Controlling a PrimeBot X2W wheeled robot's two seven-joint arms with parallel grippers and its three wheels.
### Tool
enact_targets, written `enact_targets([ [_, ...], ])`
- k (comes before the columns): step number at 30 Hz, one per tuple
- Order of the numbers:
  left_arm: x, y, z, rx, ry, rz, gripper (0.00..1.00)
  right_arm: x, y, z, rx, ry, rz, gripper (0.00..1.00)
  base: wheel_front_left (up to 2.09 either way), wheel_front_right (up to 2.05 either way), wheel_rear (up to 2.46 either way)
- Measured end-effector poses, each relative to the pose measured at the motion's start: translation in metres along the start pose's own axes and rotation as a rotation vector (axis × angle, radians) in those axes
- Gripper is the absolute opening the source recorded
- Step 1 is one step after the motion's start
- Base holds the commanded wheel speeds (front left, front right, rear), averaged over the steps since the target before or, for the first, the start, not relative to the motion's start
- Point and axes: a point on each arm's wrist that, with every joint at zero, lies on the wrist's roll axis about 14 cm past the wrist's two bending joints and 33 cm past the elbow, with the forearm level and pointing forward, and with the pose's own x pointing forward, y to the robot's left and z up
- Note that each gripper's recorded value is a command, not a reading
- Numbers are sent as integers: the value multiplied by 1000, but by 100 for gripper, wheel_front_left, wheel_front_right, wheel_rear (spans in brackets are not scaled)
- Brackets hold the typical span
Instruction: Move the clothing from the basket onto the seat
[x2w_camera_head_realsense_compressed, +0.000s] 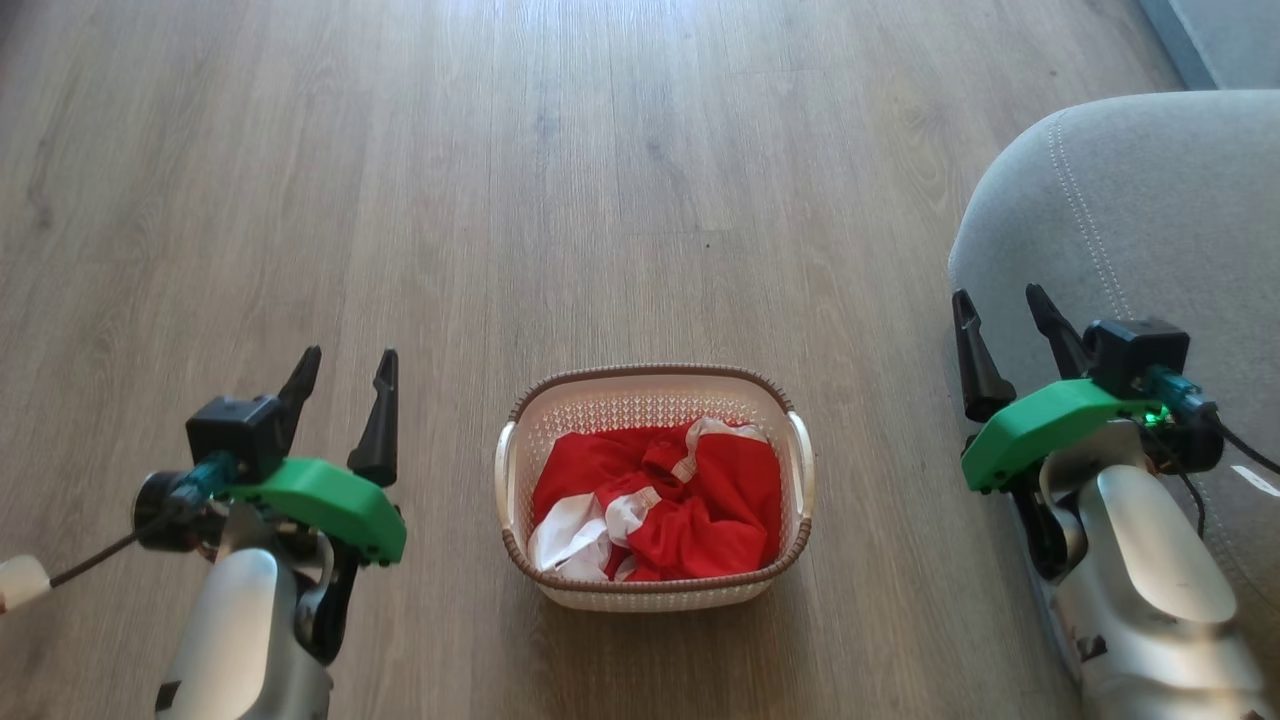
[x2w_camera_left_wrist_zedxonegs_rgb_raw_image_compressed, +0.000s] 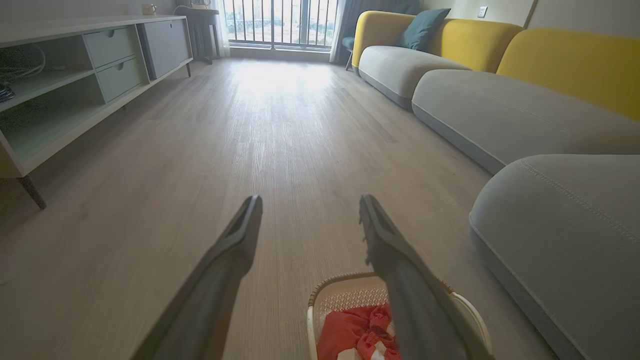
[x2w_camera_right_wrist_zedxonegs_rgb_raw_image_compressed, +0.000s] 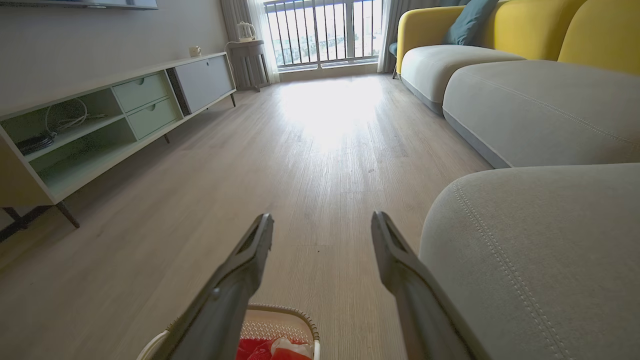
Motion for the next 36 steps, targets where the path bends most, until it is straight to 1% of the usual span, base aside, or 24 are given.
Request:
enact_targets([
  [5, 5, 1, 7, 52, -23, -1, 100, 0, 0, 0, -66, -1, 8, 100, 0, 0, 0],
  [15, 4, 11, 2, 25, -10, 42, 100, 3, -14, 13, -62, -36, -35, 100, 0, 0, 0],
  [28, 3, 10, -3, 14, 4, 46, 100, 3, -16, 16, -59, -47, -45, 100, 0, 0, 0],
  [36, 4, 4, -8, 15, 19, 27, 100, 4, -14, 16, -60, -51, -40, 100, 0, 0, 0],
])
